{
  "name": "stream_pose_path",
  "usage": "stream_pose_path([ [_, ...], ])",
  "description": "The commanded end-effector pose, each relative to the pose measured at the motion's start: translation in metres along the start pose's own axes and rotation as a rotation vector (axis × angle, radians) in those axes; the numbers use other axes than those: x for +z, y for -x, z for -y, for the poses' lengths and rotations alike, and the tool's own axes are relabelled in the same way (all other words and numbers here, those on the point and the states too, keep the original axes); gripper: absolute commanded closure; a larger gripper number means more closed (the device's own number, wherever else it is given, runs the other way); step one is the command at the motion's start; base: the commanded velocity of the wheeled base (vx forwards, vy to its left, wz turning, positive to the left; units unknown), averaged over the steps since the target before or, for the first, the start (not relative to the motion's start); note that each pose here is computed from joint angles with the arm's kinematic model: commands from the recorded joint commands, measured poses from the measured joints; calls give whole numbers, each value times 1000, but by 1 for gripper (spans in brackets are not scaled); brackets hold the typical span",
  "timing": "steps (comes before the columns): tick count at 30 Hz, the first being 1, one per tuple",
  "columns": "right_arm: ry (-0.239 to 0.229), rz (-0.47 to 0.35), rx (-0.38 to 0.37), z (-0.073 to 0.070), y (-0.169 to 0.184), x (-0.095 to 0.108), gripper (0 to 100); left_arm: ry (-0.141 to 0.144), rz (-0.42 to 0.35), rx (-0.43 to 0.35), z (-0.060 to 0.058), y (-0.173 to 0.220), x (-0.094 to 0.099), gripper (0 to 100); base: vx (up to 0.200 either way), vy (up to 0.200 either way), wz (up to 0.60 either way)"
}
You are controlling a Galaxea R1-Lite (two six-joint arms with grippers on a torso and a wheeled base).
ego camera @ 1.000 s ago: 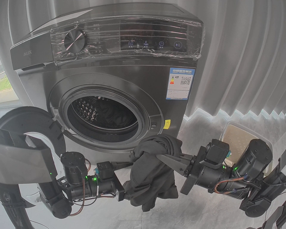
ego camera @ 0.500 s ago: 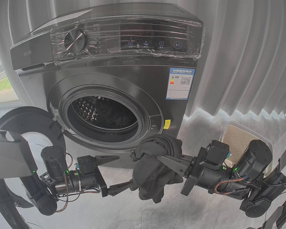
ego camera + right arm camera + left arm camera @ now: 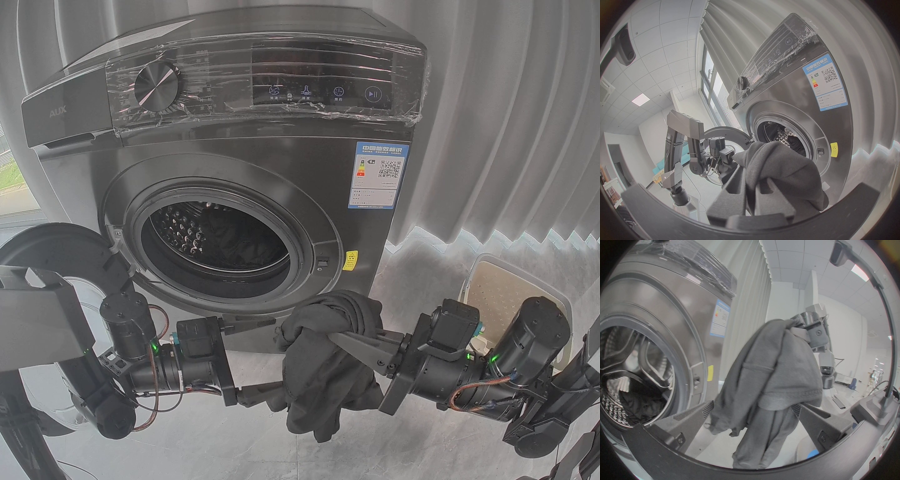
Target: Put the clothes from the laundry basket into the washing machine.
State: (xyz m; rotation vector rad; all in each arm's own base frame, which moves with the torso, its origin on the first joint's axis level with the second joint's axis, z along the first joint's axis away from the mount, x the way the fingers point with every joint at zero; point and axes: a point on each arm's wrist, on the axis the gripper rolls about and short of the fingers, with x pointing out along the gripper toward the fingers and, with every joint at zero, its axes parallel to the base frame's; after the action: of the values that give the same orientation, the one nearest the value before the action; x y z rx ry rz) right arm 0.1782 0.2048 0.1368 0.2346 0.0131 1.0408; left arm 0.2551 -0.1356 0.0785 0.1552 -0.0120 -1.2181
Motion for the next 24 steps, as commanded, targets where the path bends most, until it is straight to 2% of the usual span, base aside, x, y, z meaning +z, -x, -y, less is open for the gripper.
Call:
stream_pose_path([
  [1,1,3,2,0,-1,0,100,25,-27,-67,8,-8,-13,0,0,0,0],
  [7,0,4,4,0,-2,0,100,46,-43,-138,21,-20,-20,0,0,0,0],
  [10,-1,3,0,0,-1,0,100,46,-40,-156,25,-23,-19,0,0,0,0],
  [19,-3,-6,3,0,-3,-3,100,40,-28,-154,22,-26,-17,0,0,0,0],
  [24,-4,-9,10,-2,-3,-4,100,25,-13,-130,14,-34,-17,0,0,0,0],
])
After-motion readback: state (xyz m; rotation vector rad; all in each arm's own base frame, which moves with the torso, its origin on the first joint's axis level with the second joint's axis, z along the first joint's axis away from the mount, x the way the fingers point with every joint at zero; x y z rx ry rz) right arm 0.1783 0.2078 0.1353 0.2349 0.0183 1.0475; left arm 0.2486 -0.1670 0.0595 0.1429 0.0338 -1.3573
